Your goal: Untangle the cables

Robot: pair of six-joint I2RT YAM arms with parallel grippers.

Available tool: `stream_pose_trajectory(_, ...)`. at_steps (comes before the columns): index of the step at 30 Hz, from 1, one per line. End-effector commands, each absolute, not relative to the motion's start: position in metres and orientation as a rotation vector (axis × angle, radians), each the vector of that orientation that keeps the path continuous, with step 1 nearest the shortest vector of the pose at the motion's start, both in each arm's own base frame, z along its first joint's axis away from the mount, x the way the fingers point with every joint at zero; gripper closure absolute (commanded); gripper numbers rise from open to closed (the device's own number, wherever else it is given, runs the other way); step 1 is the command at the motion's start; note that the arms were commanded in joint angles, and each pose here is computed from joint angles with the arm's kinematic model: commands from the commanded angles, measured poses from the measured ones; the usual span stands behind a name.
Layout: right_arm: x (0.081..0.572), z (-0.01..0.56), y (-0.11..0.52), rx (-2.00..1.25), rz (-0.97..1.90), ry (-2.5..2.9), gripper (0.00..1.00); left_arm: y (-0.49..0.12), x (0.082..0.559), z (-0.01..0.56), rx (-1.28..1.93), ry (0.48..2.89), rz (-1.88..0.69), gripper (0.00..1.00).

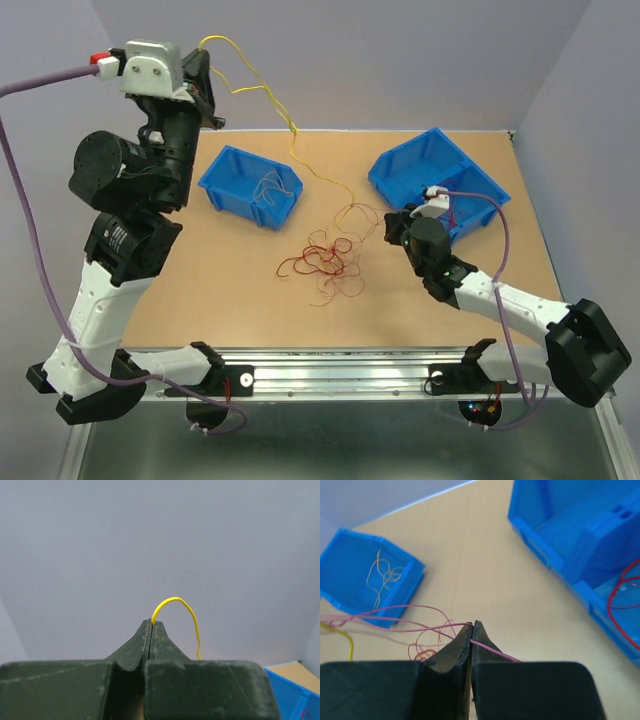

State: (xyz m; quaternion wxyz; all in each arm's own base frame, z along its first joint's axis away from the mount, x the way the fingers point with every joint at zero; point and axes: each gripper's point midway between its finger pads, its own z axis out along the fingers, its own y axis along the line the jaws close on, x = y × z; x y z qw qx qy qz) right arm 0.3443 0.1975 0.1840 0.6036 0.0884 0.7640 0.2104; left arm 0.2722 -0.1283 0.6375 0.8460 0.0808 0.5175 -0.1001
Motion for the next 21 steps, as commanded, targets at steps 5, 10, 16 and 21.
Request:
stream_pose_trajectory(5, 0.346, 0.196, 0.157, 0.441, 0.366, 1.679, 0.99, -0.003, 0.209, 0.687, -0.317, 0.862, -0.053, 1.00)
stream_pose_trajectory(10, 0.341, 0.204, 0.199, 0.138, 0.485, 1.730, 0.94, -0.028, 0.202, 0.684, -0.178, 0.809, -0.152, 1.00)
stream_pose_trajectory(16, 0.331, 0.213, 0.218, 0.004, 0.583, 1.694, 0.86, -0.075, 0.207, 0.682, 0.020, 0.804, -0.268, 1.00)
stream_pose_trajectory(21, 0.324, 0.221, 0.233, -0.073, 0.661, 1.679, 0.32, -0.131, 0.216, 0.656, 0.253, 0.835, -0.379, 1.00)
